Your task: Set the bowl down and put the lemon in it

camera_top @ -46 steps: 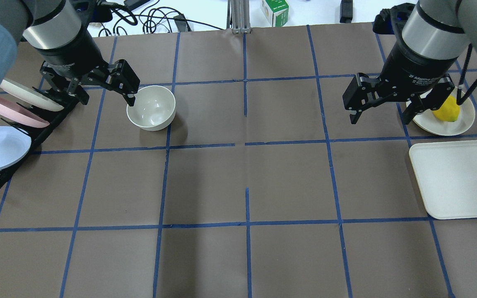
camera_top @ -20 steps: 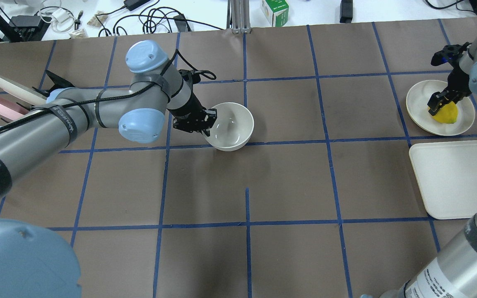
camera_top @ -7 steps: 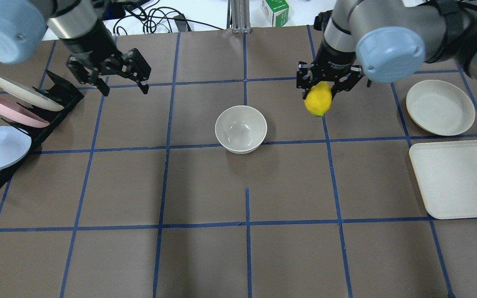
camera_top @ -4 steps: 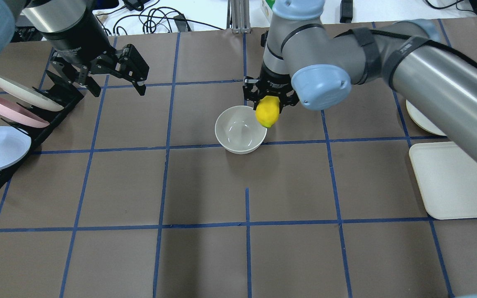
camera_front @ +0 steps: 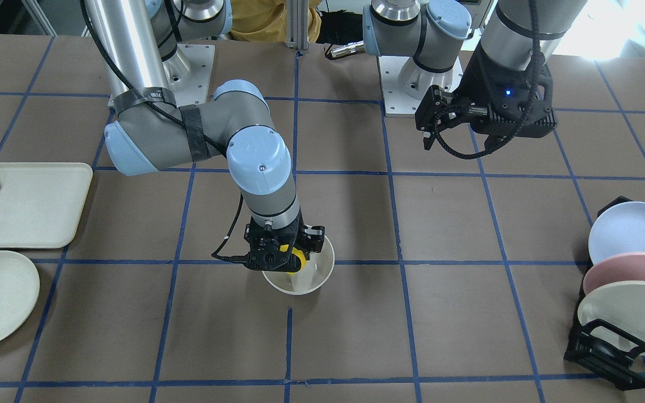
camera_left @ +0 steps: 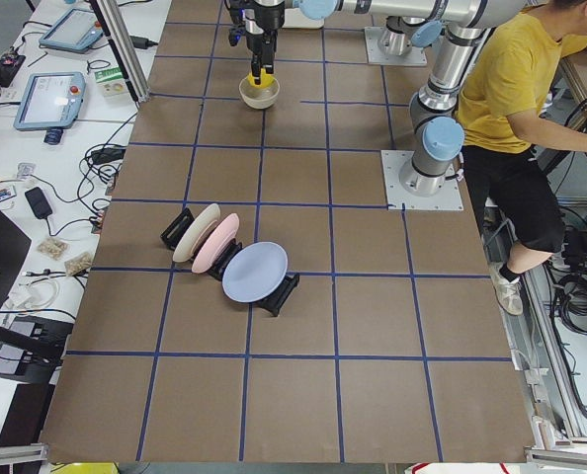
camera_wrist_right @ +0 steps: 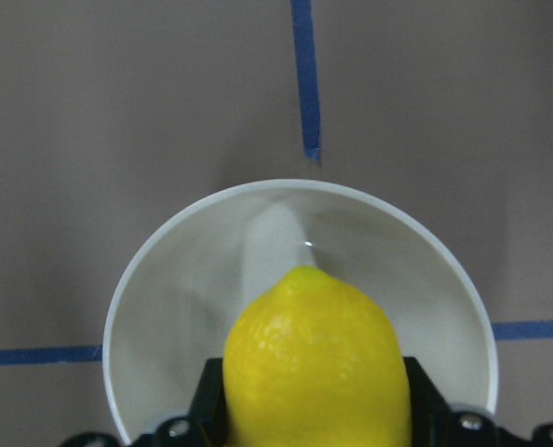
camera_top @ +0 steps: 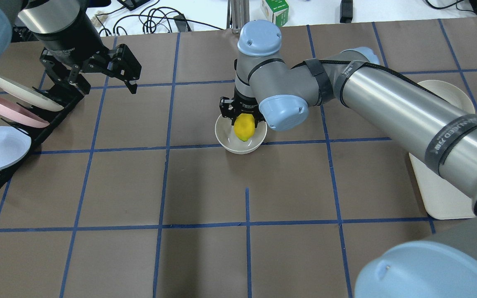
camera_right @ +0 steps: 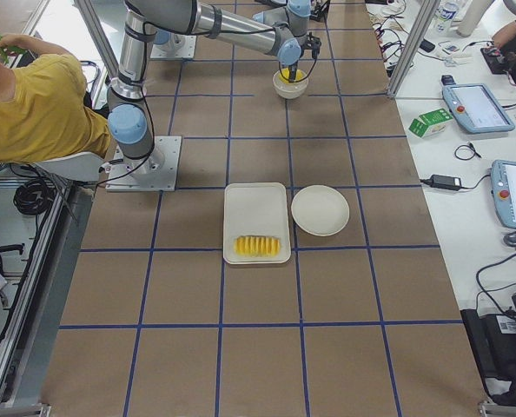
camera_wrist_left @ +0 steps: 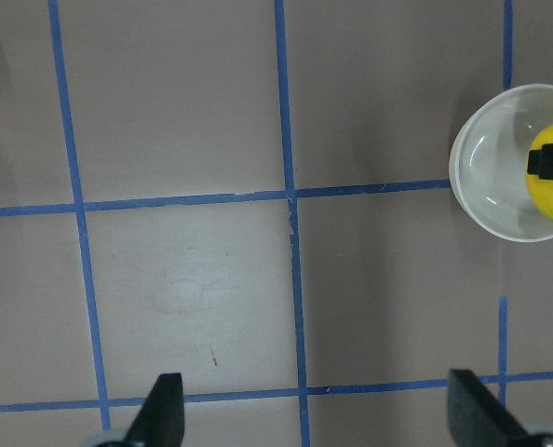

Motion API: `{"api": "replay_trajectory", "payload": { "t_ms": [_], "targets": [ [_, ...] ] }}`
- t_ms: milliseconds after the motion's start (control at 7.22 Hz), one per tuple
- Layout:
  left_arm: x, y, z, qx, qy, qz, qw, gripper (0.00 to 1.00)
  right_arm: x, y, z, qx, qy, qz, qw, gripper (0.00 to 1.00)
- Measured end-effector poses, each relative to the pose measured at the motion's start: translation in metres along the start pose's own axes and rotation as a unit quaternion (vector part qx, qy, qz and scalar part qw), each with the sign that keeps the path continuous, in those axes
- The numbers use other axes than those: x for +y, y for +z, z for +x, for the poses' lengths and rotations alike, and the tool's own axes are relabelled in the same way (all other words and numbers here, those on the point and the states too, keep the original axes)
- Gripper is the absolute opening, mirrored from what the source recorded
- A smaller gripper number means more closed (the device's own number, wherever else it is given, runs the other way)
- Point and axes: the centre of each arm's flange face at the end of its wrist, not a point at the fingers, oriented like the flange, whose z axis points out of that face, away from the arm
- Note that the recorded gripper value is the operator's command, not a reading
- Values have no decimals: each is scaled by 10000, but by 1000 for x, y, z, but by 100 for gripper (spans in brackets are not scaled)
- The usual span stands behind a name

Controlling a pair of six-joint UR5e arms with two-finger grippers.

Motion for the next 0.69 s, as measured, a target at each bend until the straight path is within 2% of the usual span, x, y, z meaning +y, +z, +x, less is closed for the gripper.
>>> {"api": "replay_trajectory", "payload": {
  "t_ms": [138,415,554,692],
  "targets": [
    [0,0,0,11,-6,-3,10000,100,-4,15,0,-10,-4,15,10000,0],
    [0,1,-1,7,-11,-11,10000,100,-9,39,0,2,2,-16,10000,85],
    [0,1,-1,-13,-9,-20,10000,100,-9,45,1,24,13,-47,10000,100],
    [0,1,-1,-28,-8,-23,10000,100,-9,45,2,56,18,-52,10000,100]
  ]
}}
